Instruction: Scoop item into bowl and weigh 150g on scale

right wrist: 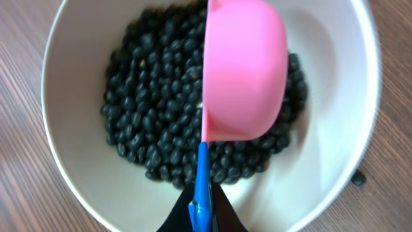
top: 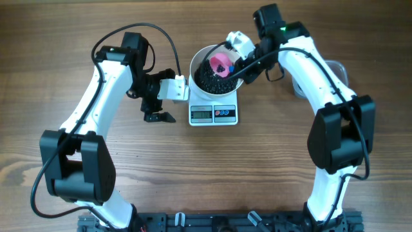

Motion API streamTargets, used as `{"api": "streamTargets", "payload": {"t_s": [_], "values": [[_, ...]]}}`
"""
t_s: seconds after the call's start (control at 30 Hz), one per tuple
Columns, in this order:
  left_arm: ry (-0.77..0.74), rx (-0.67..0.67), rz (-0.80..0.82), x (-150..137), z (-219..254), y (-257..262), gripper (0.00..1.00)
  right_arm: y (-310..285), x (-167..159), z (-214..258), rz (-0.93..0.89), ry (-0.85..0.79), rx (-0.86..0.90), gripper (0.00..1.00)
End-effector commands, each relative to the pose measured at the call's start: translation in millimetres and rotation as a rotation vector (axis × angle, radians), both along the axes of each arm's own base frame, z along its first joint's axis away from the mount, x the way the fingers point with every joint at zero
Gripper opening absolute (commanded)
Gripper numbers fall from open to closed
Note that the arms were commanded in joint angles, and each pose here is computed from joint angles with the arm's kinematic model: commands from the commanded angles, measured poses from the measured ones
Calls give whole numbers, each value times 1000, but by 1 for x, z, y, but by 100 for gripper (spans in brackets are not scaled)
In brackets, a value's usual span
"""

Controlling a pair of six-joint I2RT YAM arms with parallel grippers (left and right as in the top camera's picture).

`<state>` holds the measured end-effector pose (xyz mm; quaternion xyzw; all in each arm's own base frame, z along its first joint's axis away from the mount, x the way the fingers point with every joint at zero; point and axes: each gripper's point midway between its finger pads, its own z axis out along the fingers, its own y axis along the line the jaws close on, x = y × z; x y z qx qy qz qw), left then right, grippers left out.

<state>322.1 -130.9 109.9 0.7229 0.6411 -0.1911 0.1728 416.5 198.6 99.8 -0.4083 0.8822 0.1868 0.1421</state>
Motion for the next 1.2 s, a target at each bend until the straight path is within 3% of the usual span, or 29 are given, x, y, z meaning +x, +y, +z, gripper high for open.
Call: {"api": "streamTargets", "payload": {"t_s": [0.0, 0.27, 0.67, 0.83, 1.17], "values": [[8, 0, -1, -2, -1, -1, 100, 1, -14, -16, 148, -5, -79, 4], [8, 0, -1, -2, -1, -1, 100, 34, -41, 3, 222, 91, 154, 4], [8, 0, -1, -2, -1, -1, 100, 47, -22, 48, 24, 220, 517, 4], [8, 0, -1, -2, -1, -1, 100, 29, -9, 50, -65, 239, 537, 4], [8, 0, -1, -2, -1, -1, 100, 22, -4, 57, -74, 234, 583, 4]]}}
